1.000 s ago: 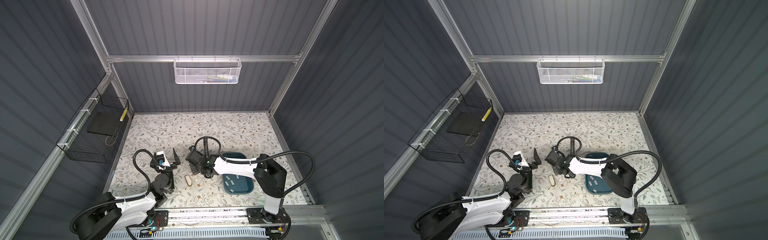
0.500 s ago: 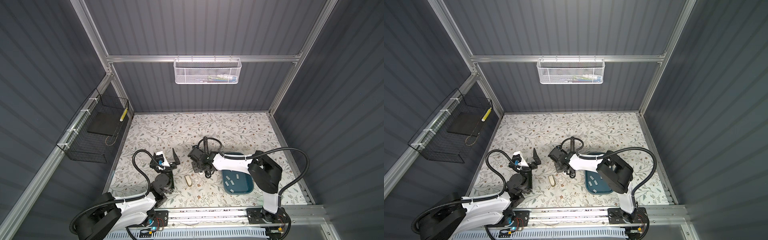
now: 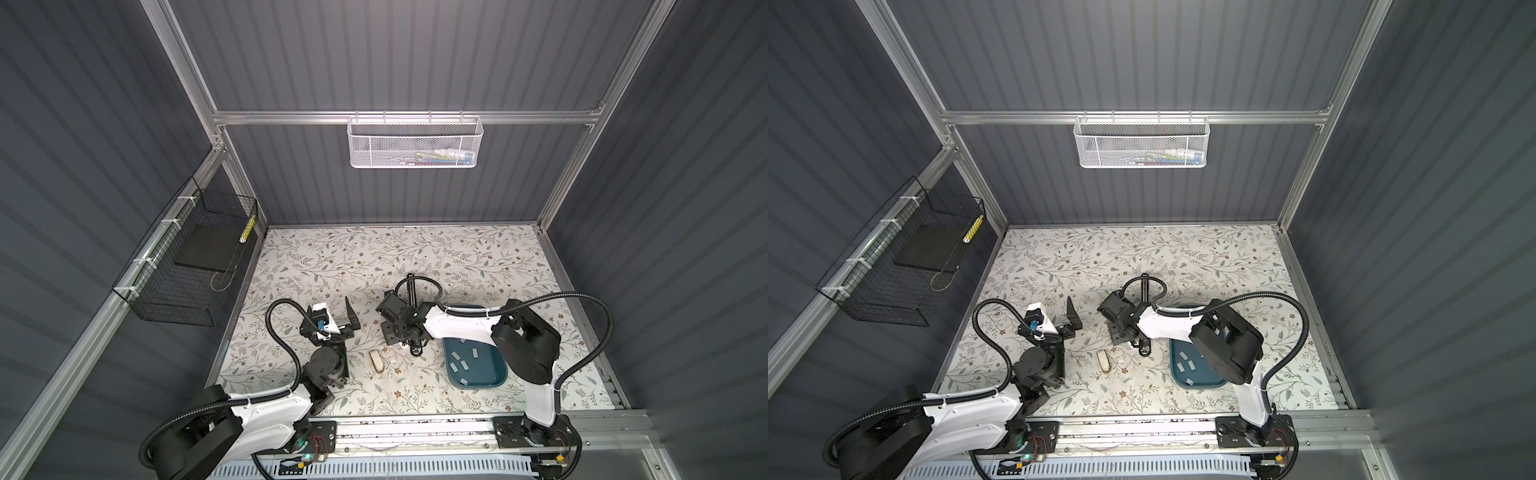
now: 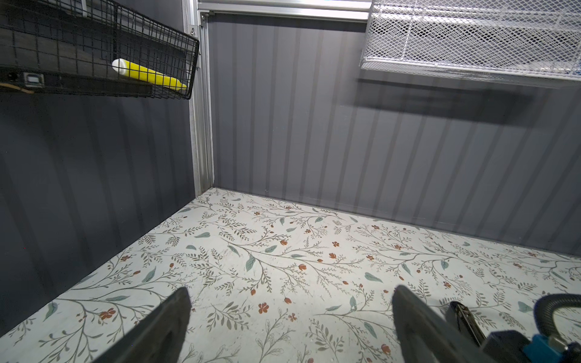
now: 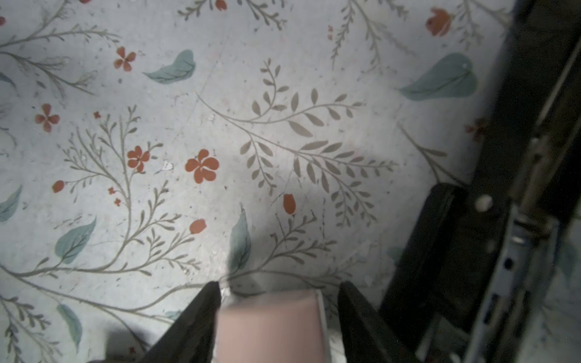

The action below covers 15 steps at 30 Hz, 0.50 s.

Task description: Load the staples into the stapler

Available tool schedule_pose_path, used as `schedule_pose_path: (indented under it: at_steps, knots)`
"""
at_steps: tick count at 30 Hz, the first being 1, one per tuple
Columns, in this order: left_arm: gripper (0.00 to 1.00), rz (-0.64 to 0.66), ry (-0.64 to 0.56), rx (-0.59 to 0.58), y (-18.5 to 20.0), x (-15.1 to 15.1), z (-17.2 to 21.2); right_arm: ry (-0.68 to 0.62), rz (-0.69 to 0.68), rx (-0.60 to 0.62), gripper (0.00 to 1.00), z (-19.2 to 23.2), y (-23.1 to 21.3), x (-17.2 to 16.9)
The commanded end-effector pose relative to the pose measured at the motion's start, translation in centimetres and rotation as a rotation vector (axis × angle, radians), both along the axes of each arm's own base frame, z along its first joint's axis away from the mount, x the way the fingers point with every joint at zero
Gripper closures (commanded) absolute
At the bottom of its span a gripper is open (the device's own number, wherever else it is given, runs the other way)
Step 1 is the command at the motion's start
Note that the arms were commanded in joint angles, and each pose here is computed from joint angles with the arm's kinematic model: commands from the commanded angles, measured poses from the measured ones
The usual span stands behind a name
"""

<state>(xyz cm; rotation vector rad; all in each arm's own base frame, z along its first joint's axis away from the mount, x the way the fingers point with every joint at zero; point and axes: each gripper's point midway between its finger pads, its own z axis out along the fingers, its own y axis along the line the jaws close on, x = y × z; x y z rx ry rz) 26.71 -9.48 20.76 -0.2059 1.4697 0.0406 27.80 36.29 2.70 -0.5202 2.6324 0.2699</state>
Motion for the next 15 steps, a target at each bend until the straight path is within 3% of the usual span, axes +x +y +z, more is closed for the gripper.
schedule_pose_path:
  at_steps: [1,10,15]
  knots:
    - [0.00,0.008,-0.022,-0.039,0.2,0.1,0.8,-0.008,0.002,0.031,0.32,1.5,0.0,-0.3]
    - [0.00,0.005,-0.022,-0.041,0.2,0.1,0.9,-0.125,-0.026,0.095,0.14,7.3,-2.3,-1.9]
    - [0.00,0.002,-0.022,-0.043,0.1,0.1,0.9,-0.194,-0.056,0.197,0.04,9.8,-4.2,-2.6]
